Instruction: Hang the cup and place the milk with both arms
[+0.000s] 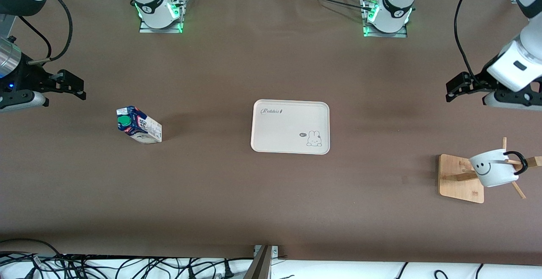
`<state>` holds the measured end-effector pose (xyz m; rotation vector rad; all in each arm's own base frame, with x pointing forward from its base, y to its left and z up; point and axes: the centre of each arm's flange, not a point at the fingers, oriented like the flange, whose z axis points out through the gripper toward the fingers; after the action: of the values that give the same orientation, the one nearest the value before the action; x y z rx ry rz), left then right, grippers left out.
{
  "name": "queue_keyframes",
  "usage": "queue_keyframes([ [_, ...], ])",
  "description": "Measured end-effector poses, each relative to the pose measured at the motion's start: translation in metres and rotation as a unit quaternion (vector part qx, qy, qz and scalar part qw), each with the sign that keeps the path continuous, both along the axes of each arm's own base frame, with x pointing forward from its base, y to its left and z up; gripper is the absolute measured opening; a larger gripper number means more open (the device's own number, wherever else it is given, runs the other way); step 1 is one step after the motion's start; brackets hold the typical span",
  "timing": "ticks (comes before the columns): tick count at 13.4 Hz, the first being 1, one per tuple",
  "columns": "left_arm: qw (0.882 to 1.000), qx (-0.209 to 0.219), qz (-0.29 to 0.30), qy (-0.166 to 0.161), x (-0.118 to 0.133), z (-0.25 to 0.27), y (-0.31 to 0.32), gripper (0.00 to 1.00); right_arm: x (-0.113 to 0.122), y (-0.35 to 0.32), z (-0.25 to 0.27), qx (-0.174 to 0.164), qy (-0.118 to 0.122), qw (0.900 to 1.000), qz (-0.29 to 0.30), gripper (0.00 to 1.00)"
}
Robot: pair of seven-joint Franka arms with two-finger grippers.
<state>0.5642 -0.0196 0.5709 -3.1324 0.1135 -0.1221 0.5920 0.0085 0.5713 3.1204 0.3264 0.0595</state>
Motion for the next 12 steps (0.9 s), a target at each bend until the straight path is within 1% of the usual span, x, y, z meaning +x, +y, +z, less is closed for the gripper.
queue_keyframes([
  [3,1.0,0.008,-0.007,0.002,-0.0055,0.005,-0.0063,1.0,0.0,0.0,0.0,0.0,0.0,1.0,0.0,1.0],
  [10,1.0,0.011,-0.009,0.012,-0.007,0.0038,-0.0114,1.0,0.0,0.0,0.0,0.0,0.0,1.0,0.0,1.0],
  [12,1.0,0.012,-0.009,0.026,-0.01,0.0016,-0.0118,1.0,0.0,0.0,0.0001,0.0,0.0,1.0,0.0,1.0],
])
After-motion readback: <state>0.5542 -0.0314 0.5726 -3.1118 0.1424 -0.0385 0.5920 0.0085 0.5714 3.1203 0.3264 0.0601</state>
